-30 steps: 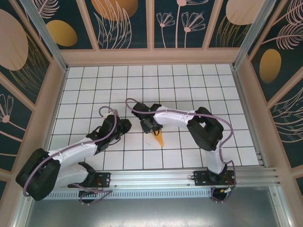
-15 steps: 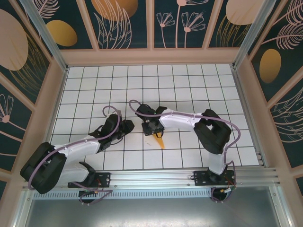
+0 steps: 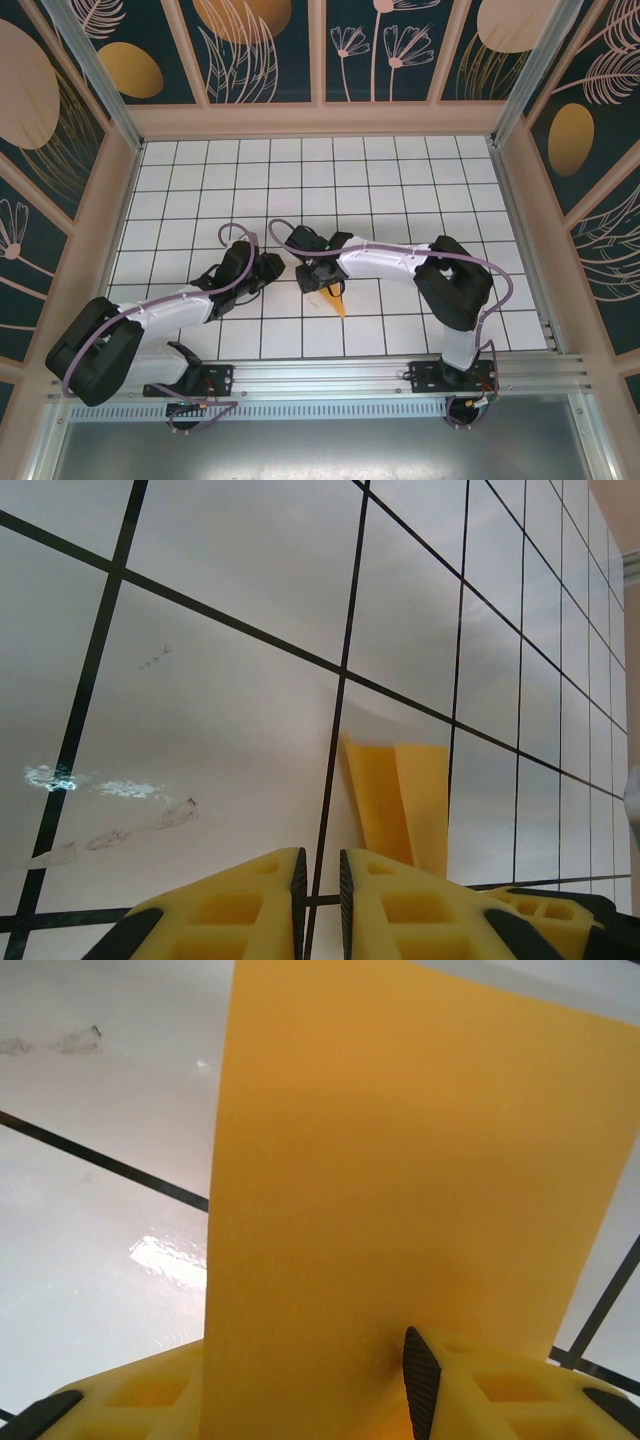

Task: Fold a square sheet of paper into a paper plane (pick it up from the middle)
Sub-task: Turn over the paper at the bottom-center of the table.

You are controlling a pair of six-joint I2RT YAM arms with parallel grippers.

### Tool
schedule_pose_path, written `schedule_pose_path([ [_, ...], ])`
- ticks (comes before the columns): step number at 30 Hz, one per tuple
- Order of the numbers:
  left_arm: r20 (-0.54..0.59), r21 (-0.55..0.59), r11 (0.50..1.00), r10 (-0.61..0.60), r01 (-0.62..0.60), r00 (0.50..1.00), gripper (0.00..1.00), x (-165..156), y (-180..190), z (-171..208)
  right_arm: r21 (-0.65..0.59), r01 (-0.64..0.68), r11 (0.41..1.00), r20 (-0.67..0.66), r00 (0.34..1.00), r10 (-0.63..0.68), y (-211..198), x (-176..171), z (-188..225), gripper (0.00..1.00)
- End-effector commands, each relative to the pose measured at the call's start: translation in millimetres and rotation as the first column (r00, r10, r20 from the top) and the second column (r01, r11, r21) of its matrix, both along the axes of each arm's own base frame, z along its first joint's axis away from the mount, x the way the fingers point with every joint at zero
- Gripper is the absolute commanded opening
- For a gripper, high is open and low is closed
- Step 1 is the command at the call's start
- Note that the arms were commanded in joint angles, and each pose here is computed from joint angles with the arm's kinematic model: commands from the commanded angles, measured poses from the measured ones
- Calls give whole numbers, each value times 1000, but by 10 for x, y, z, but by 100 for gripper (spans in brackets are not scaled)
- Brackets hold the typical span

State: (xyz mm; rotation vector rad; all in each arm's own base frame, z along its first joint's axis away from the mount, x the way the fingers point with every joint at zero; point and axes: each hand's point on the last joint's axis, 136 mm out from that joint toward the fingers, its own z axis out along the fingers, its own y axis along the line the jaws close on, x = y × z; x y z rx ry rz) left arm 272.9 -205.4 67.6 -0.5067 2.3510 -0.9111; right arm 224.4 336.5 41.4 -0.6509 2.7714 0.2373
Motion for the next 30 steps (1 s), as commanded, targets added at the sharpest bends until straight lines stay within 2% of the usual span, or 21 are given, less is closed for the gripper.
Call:
schedule_pose_path([
  [1, 24, -39, 999, 10, -9, 1000, 20, 58, -54, 108, -48, -34, 998, 70, 997, 37, -21, -29, 72, 47],
  [5, 22, -43, 999, 31, -30, 999, 20, 54, -18, 99, -101, -21, 995, 113, 993, 32, -34, -9, 54, 48],
  [13, 12, -34, 998, 60, -59, 998, 20, 50, 36, 76, -111, -71, 991, 173, 981, 89, 32, -125, 143, 50],
  [19, -1, -83, 995, 55, -55, 998, 19, 51, -7, 49, -120, -114, 986, 210, 968, 137, 107, -214, 176, 53],
  [25, -20, -155, 987, 39, -42, 999, 19, 39, -48, 18, -7, -179, 984, 312, 934, 173, 323, -268, 507, 56],
  [30, -19, -171, 983, 58, -60, 998, 19, 42, -8, 23, 34, -189, 981, 356, 920, 165, 234, -251, 662, 60],
])
